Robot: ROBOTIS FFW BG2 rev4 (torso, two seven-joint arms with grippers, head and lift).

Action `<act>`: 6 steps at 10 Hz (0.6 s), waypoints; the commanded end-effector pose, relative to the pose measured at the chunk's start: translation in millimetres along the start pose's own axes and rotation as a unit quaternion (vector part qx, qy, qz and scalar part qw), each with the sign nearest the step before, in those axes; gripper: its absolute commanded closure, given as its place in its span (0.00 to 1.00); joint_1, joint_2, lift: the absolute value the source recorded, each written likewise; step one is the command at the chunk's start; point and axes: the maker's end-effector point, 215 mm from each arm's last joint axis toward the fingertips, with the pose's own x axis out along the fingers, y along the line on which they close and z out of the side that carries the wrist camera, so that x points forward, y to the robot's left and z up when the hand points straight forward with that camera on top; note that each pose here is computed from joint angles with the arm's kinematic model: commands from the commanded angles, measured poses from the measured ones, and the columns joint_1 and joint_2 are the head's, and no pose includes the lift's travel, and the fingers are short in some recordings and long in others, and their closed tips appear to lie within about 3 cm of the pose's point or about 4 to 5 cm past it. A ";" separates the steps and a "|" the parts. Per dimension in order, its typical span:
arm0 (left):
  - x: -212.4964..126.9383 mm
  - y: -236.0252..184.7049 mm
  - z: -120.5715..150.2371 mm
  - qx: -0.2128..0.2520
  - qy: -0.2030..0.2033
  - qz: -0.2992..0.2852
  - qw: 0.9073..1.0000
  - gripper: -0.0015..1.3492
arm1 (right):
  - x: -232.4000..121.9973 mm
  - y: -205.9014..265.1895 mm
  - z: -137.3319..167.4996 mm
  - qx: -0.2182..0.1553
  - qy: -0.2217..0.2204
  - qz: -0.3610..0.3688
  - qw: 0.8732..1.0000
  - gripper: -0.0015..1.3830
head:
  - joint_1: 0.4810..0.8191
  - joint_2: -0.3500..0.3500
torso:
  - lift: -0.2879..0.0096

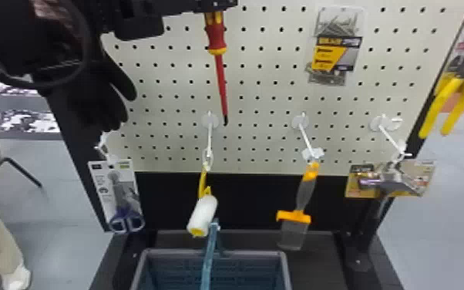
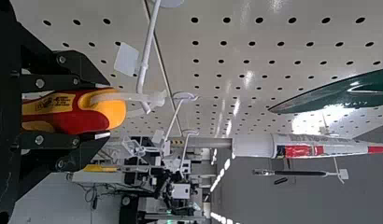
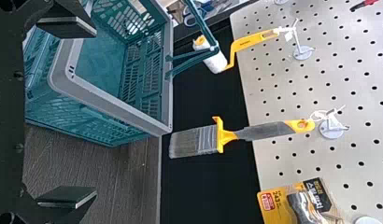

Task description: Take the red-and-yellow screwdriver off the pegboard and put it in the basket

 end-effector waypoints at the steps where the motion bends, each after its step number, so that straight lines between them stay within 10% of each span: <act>1: 0.0 -0.1 1.3 0.001 -0.001 0.000 1.000 0.85 | 0.0 -0.1 -0.3 0.000 0.000 0.000 1.000 0.08 | 0.20 0.50 | 0.63; 6: -0.5 1.3 6.4 0.012 0.001 0.004 1.000 0.85 | -0.3 -0.1 -0.6 -0.002 0.001 0.002 1.000 0.08 | 0.20 0.50 | 0.63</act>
